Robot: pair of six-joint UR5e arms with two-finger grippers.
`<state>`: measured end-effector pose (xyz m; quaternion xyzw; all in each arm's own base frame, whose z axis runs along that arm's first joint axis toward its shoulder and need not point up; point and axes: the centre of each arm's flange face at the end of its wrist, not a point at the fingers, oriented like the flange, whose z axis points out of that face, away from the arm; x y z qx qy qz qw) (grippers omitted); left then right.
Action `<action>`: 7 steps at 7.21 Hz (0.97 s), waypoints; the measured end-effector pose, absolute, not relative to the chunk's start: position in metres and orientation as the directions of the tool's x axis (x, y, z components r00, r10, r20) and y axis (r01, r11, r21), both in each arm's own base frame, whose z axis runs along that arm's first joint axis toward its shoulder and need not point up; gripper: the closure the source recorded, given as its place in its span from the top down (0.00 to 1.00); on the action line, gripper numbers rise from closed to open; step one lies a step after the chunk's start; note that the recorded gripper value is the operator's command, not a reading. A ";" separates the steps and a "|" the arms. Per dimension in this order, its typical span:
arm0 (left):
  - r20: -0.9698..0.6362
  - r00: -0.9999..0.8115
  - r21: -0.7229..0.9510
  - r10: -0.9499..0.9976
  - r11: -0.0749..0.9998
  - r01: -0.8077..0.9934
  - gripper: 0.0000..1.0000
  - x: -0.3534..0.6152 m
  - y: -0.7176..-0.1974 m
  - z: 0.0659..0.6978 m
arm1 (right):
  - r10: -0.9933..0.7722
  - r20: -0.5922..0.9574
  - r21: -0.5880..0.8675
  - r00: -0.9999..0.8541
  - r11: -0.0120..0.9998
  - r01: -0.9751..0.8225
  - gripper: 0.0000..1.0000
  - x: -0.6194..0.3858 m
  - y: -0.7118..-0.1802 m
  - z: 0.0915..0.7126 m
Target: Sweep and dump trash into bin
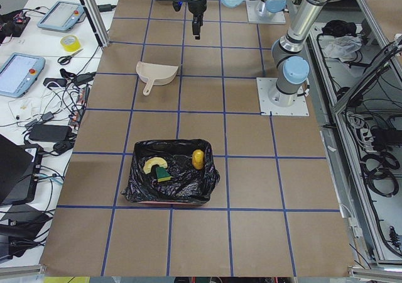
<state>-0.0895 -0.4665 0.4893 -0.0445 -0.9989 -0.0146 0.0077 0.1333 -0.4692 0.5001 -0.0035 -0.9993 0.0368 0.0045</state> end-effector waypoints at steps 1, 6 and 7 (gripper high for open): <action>-0.030 -0.997 -0.039 0.065 0.997 0.066 1.00 -0.085 -0.475 0.497 | 0.008 0.019 -0.071 -1.000 0.997 0.007 1.00 0.132 -0.469 0.499; -0.035 -0.999 -0.130 0.010 0.991 0.014 1.00 -0.089 -0.499 0.515 | 0.009 0.025 -0.069 -1.000 0.998 0.008 1.00 0.132 -0.468 0.497; -0.031 -0.999 -0.122 -0.007 0.993 -0.004 1.00 -0.093 -0.499 0.514 | 0.009 0.024 -0.069 -1.000 0.998 0.008 1.00 0.132 -0.468 0.497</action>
